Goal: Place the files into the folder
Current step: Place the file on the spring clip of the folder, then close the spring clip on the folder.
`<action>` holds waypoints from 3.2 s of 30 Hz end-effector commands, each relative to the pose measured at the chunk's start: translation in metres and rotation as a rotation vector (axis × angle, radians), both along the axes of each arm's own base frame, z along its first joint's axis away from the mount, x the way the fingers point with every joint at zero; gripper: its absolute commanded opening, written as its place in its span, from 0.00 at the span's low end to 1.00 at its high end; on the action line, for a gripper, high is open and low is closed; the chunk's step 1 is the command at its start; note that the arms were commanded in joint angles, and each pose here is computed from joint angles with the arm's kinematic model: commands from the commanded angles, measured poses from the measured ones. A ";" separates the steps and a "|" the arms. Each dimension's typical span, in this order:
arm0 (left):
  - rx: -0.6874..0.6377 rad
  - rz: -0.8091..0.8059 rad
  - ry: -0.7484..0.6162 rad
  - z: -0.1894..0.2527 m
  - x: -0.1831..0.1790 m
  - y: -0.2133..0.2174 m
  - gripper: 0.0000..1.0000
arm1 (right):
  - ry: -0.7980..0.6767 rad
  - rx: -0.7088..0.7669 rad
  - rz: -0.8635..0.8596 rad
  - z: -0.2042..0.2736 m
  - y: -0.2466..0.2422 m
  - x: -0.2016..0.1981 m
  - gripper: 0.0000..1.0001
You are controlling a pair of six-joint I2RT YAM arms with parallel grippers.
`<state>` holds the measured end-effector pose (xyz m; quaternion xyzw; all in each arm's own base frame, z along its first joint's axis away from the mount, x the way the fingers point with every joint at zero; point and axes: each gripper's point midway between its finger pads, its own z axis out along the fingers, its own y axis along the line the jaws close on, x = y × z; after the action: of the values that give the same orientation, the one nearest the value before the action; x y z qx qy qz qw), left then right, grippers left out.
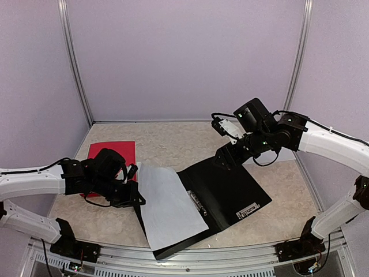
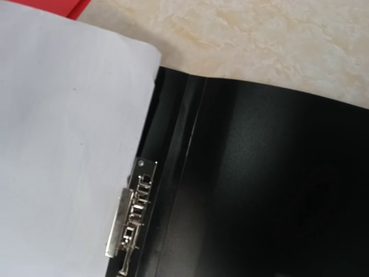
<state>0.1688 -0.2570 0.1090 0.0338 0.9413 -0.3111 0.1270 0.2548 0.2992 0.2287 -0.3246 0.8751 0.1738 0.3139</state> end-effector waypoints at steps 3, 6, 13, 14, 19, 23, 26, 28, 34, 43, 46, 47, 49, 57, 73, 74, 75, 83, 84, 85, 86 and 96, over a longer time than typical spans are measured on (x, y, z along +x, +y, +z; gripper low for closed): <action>-0.011 0.035 0.034 -0.003 0.009 -0.014 0.00 | 0.006 0.001 -0.010 0.002 -0.004 0.000 0.65; -0.008 0.062 0.075 -0.009 0.009 -0.016 0.00 | 0.007 -0.001 -0.009 0.001 -0.004 0.000 0.65; -0.027 0.095 0.115 -0.014 0.008 -0.019 0.00 | 0.008 -0.006 -0.007 -0.003 -0.005 -0.001 0.65; -0.027 0.099 0.120 -0.015 0.007 -0.019 0.00 | 0.010 -0.007 -0.008 -0.004 -0.005 -0.001 0.65; -0.029 0.120 0.119 -0.013 0.006 -0.013 0.02 | 0.010 -0.008 -0.007 -0.005 -0.006 -0.002 0.65; -0.030 0.127 0.124 -0.012 0.003 -0.011 0.11 | 0.010 -0.009 -0.006 -0.005 -0.006 -0.002 0.65; -0.034 0.126 0.130 -0.013 0.002 -0.011 0.15 | 0.009 -0.008 -0.007 -0.005 -0.006 -0.001 0.65; -0.030 0.120 0.137 -0.015 0.001 -0.011 0.17 | 0.011 -0.009 -0.007 -0.005 -0.006 -0.002 0.65; 0.007 0.125 0.161 -0.020 -0.006 -0.003 0.27 | 0.014 -0.007 -0.012 -0.004 -0.008 -0.004 0.65; 0.065 0.182 0.139 -0.011 -0.018 0.030 0.63 | 0.030 -0.026 -0.013 -0.021 -0.009 -0.004 0.65; 0.075 0.188 0.126 -0.007 -0.020 0.036 0.76 | 0.059 -0.030 -0.001 -0.033 -0.008 -0.008 0.66; 0.074 0.188 0.115 -0.004 -0.019 0.037 0.79 | 0.072 -0.027 0.007 -0.037 -0.007 -0.011 0.66; 0.068 0.170 0.067 0.003 -0.016 0.034 0.81 | 0.095 -0.025 0.018 -0.051 -0.004 -0.016 0.66; -0.082 0.000 -0.186 0.051 0.017 -0.024 0.85 | 0.146 0.062 0.060 -0.091 0.023 -0.039 0.64; 0.000 0.067 -0.219 0.046 0.036 -0.020 0.87 | 0.214 -0.039 0.189 -0.155 0.089 -0.038 0.40; 0.002 0.065 -0.222 0.047 0.036 -0.019 0.88 | 0.216 -0.040 0.195 -0.156 0.092 -0.038 0.37; 0.004 0.063 -0.223 0.048 0.035 -0.018 0.88 | 0.220 -0.040 0.202 -0.157 0.094 -0.038 0.33; 0.035 0.080 -0.234 0.045 0.038 -0.010 0.88 | 0.243 -0.082 0.205 -0.171 0.098 -0.037 0.22; 0.036 0.081 -0.234 0.045 0.038 -0.009 0.88 | 0.243 -0.083 0.204 -0.171 0.098 -0.036 0.22; 0.037 0.081 -0.234 0.045 0.038 -0.008 0.88 | 0.244 -0.087 0.204 -0.172 0.098 -0.036 0.21; 0.037 0.081 -0.235 0.045 0.038 -0.008 0.88 | 0.244 -0.091 0.204 -0.172 0.098 -0.036 0.20; 0.051 0.097 -0.234 0.043 0.037 0.001 0.89 | 0.243 -0.128 0.212 -0.180 0.103 -0.030 0.17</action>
<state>0.2063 -0.2671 0.1552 0.0294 0.9249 -0.2903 0.2437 0.2259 0.3990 0.0555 -0.3984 0.8773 0.2041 0.1731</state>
